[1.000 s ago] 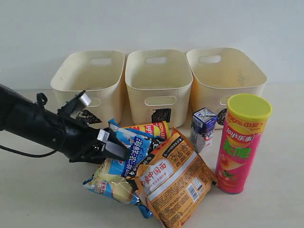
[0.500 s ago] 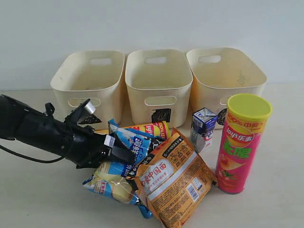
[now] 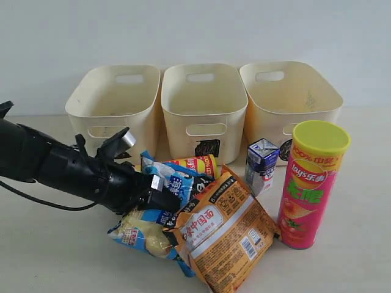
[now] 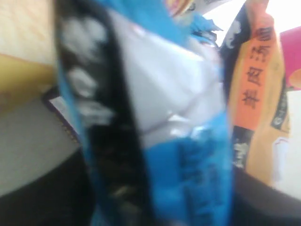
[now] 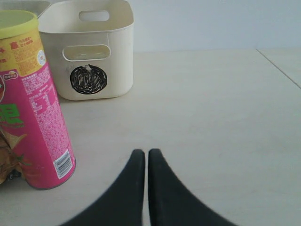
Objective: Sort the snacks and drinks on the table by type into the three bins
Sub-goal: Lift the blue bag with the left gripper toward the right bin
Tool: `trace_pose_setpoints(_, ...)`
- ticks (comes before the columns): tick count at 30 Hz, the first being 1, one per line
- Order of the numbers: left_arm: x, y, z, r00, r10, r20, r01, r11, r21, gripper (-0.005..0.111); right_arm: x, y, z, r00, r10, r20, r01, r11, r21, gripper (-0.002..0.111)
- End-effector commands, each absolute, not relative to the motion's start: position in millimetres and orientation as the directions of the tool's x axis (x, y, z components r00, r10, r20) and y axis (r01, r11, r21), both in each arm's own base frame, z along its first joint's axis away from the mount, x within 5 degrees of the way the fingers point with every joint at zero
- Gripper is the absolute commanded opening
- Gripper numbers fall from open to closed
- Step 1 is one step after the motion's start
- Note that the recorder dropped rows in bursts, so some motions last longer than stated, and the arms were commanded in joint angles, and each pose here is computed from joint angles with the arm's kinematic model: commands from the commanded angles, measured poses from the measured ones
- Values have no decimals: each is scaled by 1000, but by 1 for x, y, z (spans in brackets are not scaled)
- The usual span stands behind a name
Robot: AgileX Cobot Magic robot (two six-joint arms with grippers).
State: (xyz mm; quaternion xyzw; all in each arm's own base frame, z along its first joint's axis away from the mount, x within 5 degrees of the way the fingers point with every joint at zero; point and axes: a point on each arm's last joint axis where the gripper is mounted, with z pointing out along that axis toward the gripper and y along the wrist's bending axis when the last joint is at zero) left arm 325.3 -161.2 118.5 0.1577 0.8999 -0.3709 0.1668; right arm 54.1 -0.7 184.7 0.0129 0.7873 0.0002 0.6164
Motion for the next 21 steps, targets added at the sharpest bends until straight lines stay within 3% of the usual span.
trace_pose_setpoints(1, 329, -160, 120, -883, 153, -444, 416, 692, -589, 12, 54, -1, 184, -232, 17, -973, 19, 1000, 13, 0)
trace_pose_setpoints(2, 328, -161, 121, -877, 165, -452, 434, 679, -593, 5, 54, -1, 184, -232, 17, -973, 19, 1000, 13, 0)
trace_pose_setpoints(21, 321, -159, 206, -792, 88, -605, 522, 611, -595, 4, 54, -1, 184, -232, 17, -973, 19, 1000, 13, 0)
